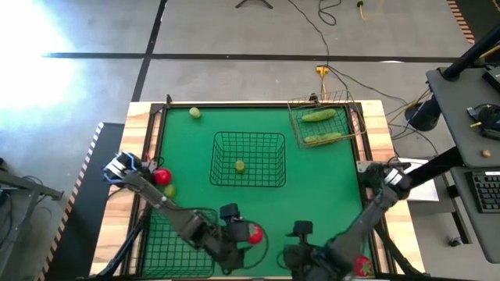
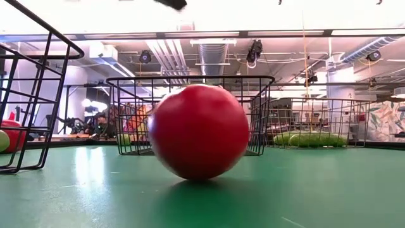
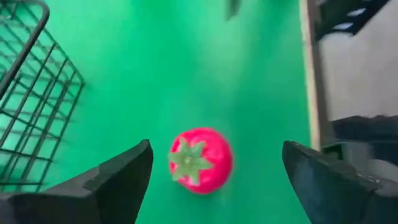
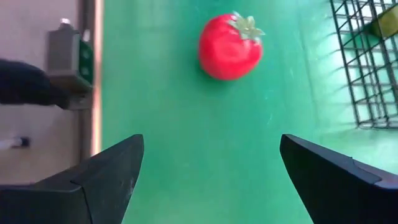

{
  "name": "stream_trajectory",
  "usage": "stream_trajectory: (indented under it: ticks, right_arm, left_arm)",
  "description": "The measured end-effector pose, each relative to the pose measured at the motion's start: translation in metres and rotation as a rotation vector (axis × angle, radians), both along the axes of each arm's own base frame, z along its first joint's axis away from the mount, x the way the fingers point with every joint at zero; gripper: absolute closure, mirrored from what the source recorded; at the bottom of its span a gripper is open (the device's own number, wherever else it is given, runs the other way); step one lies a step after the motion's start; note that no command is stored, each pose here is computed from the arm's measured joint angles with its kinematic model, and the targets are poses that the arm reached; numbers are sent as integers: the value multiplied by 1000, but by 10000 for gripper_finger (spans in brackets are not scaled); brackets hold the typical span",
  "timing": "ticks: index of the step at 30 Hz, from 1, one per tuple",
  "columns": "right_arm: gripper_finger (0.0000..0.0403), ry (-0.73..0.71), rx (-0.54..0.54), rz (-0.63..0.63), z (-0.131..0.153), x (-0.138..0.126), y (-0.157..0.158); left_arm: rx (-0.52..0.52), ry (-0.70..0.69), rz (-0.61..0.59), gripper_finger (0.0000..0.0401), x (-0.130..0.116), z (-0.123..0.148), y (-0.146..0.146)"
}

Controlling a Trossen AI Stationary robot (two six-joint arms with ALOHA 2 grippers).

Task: Sort produce into baskets
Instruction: Put the top right red tomato into the bottom black wire basket

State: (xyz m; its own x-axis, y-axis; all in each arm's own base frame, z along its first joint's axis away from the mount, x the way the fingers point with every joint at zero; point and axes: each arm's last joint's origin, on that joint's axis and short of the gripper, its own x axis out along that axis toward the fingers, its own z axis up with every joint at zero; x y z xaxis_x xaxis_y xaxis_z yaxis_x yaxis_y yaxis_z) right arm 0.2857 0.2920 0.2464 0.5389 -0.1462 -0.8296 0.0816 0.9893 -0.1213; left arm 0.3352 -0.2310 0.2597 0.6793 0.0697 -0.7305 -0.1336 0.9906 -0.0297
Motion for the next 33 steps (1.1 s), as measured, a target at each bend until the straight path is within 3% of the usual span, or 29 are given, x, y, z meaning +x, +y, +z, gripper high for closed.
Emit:
stream_trajectory:
  ticks: [11, 22, 33]
  right_arm:
    - [33, -54, 19, -69, -9, -23, 17]
    - [33, -38, -5, -84, -20, -27, 14]
    - [33, -35, -26, -92, -27, -28, 11]
  left_arm:
    - [-31, 107, -36, 60, 41, -46, 21]
    - [-16, 163, -87, 60, 52, -85, 13]
    - [54, 139, -75, 60, 56, -99, 9]
